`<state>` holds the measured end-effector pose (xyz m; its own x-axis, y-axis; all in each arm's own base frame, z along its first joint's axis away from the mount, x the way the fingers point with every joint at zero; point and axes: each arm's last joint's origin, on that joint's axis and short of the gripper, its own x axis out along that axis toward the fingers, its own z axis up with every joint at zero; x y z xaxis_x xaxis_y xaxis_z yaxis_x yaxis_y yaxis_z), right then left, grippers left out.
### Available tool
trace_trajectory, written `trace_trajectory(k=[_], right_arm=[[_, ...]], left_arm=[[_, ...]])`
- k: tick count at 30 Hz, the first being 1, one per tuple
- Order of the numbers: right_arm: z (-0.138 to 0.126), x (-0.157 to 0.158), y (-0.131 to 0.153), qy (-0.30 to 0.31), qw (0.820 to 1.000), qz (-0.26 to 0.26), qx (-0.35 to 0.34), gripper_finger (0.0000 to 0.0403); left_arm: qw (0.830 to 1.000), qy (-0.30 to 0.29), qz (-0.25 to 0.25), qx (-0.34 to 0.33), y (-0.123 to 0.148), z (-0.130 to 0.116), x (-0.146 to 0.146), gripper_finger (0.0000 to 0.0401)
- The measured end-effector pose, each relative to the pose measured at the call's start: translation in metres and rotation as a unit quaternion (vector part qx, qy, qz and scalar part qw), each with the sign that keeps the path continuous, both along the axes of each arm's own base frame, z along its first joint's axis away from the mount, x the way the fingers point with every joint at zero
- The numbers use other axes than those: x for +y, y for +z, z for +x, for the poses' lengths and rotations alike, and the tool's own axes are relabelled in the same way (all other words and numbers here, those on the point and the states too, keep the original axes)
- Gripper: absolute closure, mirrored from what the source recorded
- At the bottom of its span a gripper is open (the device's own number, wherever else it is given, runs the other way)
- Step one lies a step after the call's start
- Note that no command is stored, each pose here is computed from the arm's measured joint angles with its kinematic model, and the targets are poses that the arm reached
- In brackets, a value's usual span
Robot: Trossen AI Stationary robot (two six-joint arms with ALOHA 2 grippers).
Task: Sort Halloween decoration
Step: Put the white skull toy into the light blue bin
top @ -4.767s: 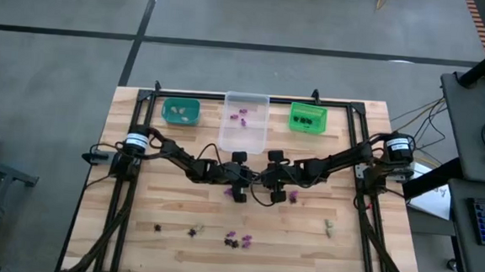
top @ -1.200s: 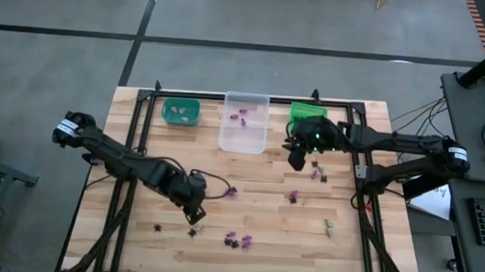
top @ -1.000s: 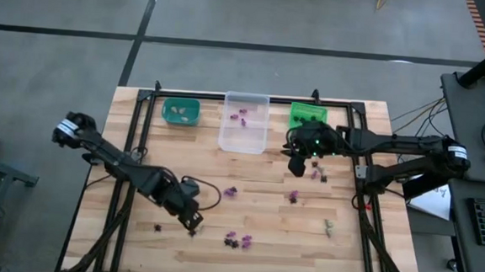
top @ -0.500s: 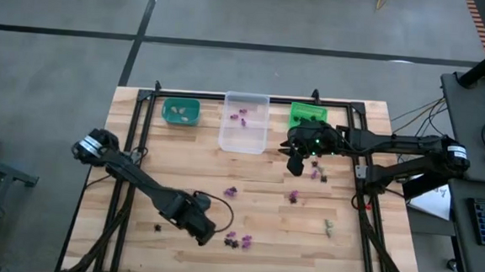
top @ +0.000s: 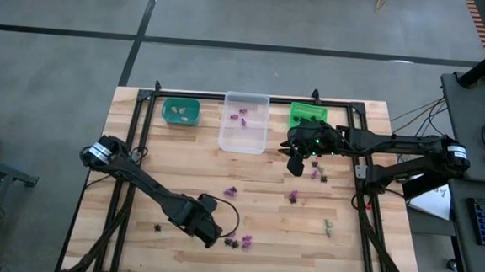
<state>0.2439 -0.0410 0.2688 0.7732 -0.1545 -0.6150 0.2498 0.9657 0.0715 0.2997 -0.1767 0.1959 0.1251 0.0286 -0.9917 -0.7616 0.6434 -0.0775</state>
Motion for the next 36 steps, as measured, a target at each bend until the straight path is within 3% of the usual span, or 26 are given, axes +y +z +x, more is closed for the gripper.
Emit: trace_trajectory(k=[7, 28, 32, 36], right_arm=[[-0.001, 0.0, -0.001, -0.001, 1.0, 0.003, 0.007, 0.031], [-0.001, 0.0, -0.002, -0.004, 1.0, 0.007, 0.011, 0.0313], [-0.001, 0.0, -0.002, -0.004, 1.0, 0.007, 0.011, 0.0317], [-0.001, 0.0, -0.002, -0.004, 1.0, 0.007, 0.011, 0.0313]], left_arm=[[1.0, 0.018, 0.009, -0.004, -0.014, -0.004, 0.001, 0.0229], [0.998, 0.045, -0.026, -0.037, -0.054, -0.015, 0.003, 0.0227], [0.998, 0.047, -0.026, -0.036, -0.055, -0.016, 0.003, 0.024], [0.998, 0.047, -0.024, -0.033, -0.055, -0.016, 0.004, 0.0278]])
